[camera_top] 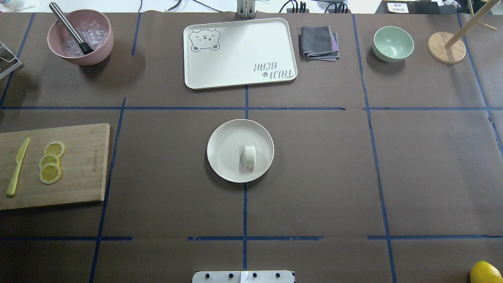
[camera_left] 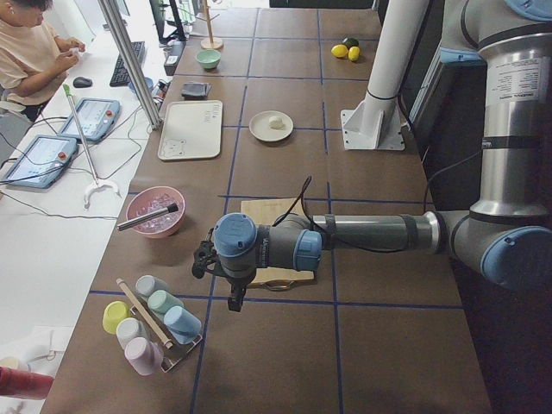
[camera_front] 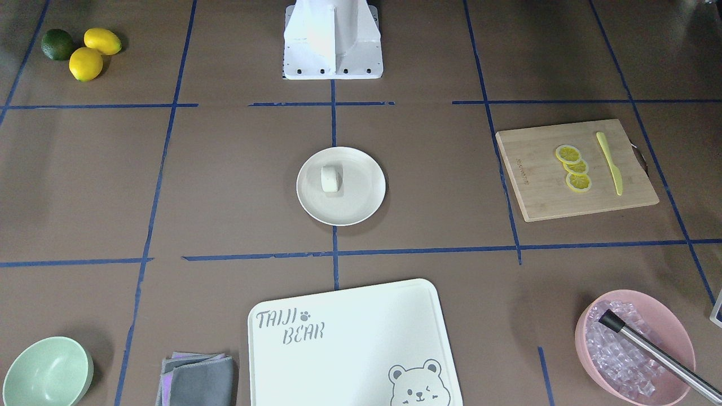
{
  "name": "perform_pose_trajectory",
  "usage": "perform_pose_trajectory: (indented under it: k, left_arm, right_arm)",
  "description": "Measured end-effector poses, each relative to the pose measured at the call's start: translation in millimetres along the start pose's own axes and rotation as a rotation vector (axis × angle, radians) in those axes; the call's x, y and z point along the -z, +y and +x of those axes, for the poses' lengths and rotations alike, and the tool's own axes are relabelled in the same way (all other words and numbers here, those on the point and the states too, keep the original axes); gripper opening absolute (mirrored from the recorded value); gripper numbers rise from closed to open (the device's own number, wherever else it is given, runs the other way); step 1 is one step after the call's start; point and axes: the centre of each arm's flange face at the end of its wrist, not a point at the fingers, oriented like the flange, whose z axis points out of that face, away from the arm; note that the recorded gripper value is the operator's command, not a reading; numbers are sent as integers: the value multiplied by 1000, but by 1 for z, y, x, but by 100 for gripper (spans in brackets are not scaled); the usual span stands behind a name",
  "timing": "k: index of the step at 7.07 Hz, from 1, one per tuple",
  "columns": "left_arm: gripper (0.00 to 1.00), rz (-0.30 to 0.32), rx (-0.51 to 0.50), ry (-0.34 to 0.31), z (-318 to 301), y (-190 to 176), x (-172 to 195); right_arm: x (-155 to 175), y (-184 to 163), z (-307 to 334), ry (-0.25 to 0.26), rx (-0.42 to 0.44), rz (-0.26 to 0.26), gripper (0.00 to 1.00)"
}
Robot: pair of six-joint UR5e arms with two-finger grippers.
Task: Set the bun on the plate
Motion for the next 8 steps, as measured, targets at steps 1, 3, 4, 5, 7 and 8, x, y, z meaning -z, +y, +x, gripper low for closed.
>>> perform_pose_trajectory:
  k: [1,3,4,5,7,8]
  left_arm:
    - [100,-4,2,-17,-2,0,0]
    - [100,-16,10,-41,-8,7,-5]
    - [100,-25,19,-38,-12,17,-9]
    - [100,-30,25,-37,-14,24,-12]
    - [100,-33,33,-38,-16,27,-14]
    - [100,-35,36,-42,-17,27,-14]
  right_arm:
    - [0,1,0,0,-1,0,100]
    - [-1,1,1,0,-2,-2,100]
    - [-1,1,1,0,-1,-3,100]
    - [-1,1,1,0,-1,-4,100]
    - [-2,1,1,-1,-1,-4,100]
    - [-2,2,1,-1,-2,-4,100]
